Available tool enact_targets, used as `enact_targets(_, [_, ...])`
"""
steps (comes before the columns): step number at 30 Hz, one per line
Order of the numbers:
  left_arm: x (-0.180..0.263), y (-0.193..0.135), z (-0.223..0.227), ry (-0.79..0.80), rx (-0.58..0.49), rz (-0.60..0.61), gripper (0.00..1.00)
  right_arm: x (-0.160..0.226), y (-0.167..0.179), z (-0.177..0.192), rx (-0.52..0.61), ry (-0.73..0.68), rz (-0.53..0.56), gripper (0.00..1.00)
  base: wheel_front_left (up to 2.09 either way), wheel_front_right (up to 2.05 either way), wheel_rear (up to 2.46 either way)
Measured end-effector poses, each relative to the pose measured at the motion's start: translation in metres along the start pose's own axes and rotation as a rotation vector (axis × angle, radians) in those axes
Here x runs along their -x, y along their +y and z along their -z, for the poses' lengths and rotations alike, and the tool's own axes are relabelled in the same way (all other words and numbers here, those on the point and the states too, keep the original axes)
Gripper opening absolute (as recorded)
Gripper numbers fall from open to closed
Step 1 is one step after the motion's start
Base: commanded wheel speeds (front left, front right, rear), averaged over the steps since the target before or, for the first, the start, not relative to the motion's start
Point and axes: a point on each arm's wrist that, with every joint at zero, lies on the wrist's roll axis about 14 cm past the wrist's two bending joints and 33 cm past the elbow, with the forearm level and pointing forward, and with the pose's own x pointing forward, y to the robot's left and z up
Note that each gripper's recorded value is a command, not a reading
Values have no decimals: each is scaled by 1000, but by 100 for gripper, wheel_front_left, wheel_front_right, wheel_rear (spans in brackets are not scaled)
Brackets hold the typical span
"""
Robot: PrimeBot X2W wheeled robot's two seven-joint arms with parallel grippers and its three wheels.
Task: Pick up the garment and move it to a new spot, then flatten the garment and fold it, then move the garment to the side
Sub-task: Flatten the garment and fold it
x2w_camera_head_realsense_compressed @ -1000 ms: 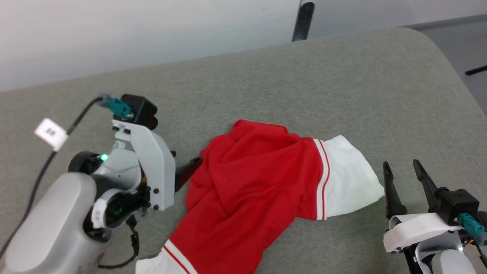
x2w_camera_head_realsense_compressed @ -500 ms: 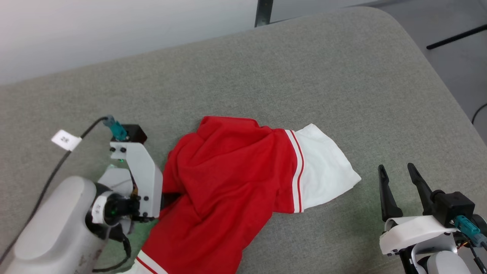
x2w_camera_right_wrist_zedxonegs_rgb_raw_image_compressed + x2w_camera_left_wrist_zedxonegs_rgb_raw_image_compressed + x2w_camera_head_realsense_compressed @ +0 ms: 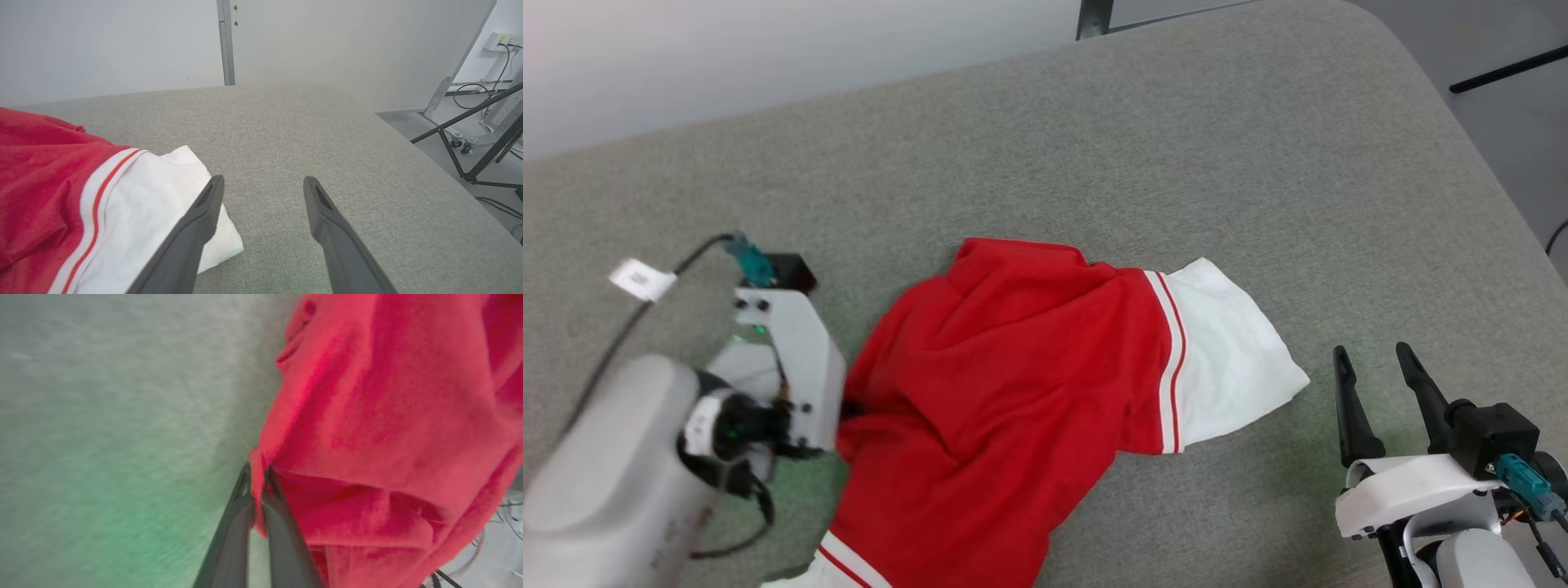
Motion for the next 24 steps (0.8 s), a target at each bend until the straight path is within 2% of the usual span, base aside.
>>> enact_targets(4, [15, 25, -21, -70, -47, -86, 0, -4, 4, -2, 3, -8, -12, 100, 0, 0, 0])
enact_targets(11, [36, 37, -71, -213, -157, -161, 0, -3, 5, -2, 6, -6, -16, 100, 0, 0, 0])
enact_targets(24, [47, 24, -163, -454, -333, -197, 0, -2, -3, 4, 30, 22, 6, 100, 0, 0, 0])
